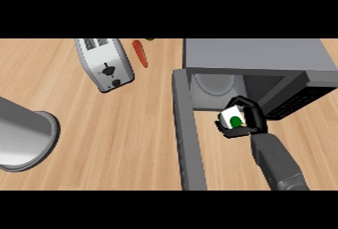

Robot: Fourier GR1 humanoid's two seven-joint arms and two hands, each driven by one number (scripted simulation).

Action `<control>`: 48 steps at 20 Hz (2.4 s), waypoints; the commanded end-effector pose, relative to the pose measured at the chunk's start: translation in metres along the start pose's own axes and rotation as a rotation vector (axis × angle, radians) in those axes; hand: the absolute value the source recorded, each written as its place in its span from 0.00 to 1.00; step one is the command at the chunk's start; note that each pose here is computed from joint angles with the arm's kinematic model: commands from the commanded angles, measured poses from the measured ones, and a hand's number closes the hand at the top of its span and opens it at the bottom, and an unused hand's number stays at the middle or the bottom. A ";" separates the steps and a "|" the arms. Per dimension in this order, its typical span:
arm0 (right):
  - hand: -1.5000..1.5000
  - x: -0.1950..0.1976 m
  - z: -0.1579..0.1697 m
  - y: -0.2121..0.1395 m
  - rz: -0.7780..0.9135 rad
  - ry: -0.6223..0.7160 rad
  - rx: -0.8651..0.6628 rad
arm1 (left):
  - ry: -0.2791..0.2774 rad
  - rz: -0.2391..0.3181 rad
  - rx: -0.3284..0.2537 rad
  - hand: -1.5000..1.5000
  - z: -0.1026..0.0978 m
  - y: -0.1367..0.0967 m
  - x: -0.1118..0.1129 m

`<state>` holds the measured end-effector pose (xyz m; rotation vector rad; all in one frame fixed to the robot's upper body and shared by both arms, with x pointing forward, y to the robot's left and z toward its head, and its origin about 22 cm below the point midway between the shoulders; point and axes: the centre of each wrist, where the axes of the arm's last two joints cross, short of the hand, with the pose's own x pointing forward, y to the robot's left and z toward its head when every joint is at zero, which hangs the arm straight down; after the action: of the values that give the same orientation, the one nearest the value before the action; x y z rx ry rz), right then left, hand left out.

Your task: Pick up the milk, place it into the microwave and close the microwave

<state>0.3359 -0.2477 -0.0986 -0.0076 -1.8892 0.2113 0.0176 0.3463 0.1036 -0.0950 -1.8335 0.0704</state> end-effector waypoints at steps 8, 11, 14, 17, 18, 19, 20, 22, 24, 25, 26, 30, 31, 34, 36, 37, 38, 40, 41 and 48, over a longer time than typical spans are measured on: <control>1.00 0.050 -0.086 -0.027 0.107 0.031 -0.023 | -0.088 0.038 -0.058 0.00 -0.012 -0.008 0.014; 1.00 0.049 -0.086 -0.024 0.113 0.029 -0.024 | -0.094 0.047 -0.082 0.00 -0.017 0.006 0.011; 1.00 0.062 -0.101 -0.034 0.139 0.044 -0.007 | -0.102 0.053 -0.097 0.00 -0.022 -0.007 0.010; 1.00 0.075 -0.116 -0.036 0.250 0.029 -0.026 | -0.113 0.045 -0.114 0.00 -0.035 0.001 0.004; 1.00 0.081 -0.122 -0.041 0.278 0.026 -0.055 | -0.125 0.043 -0.114 0.00 -0.037 0.001 0.006; 1.00 0.077 -0.119 -0.035 0.329 0.020 -0.056 | -0.100 0.038 -0.107 0.00 -0.038 0.003 0.003; 1.00 0.087 -0.126 -0.049 0.353 0.016 -0.089 | -0.134 0.051 -0.119 0.00 -0.043 -0.005 0.004; 1.00 0.085 -0.126 -0.042 0.370 0.037 -0.112 | -0.125 0.054 -0.117 0.00 -0.041 -0.003 0.007; 1.00 0.088 -0.126 -0.055 0.388 0.047 -0.148 | -0.140 0.046 -0.137 0.00 -0.046 -0.002 0.008; 1.00 0.095 -0.136 -0.040 0.405 0.037 -0.162 | -0.127 0.053 -0.130 0.00 -0.051 0.003 0.004; 1.00 0.089 -0.126 -0.058 0.417 0.047 -0.159 | -0.130 0.064 -0.126 0.00 -0.047 0.000 0.000; 1.00 0.097 -0.130 -0.070 0.457 0.045 -0.209 | -0.128 0.050 -0.158 0.00 -0.050 0.001 0.005; 1.00 0.099 -0.135 -0.063 0.447 0.041 -0.199 | -0.131 0.054 -0.157 0.00 -0.056 0.003 0.001; 1.00 0.103 -0.136 -0.072 0.443 0.038 -0.259 | -0.135 0.054 -0.151 0.00 -0.056 0.005 0.004; 1.00 0.108 -0.141 -0.071 0.466 0.053 -0.263 | -0.137 0.051 -0.176 0.00 -0.059 0.005 0.004; 1.00 0.108 -0.138 -0.080 0.466 0.060 -0.258 | -0.141 0.048 -0.169 0.00 -0.059 0.004 0.005; 1.00 0.107 -0.139 -0.077 0.462 0.048 -0.257 | -0.142 0.051 -0.177 0.00 -0.062 0.003 0.005; 1.00 0.108 -0.136 -0.088 0.462 0.051 -0.274 | -0.143 0.049 -0.159 0.00 -0.062 0.005 0.003; 1.00 0.104 -0.134 -0.081 0.471 0.052 -0.289 | -0.160 0.059 -0.176 0.00 -0.063 0.002 0.006; 1.00 0.117 -0.145 -0.085 0.473 0.035 -0.304 | -0.139 0.041 -0.183 0.00 -0.070 0.007 0.003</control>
<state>0.4348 -0.2972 0.0493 -0.6421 -1.8233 0.2249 0.0798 0.3528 0.1245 -0.2575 -1.9776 -0.0559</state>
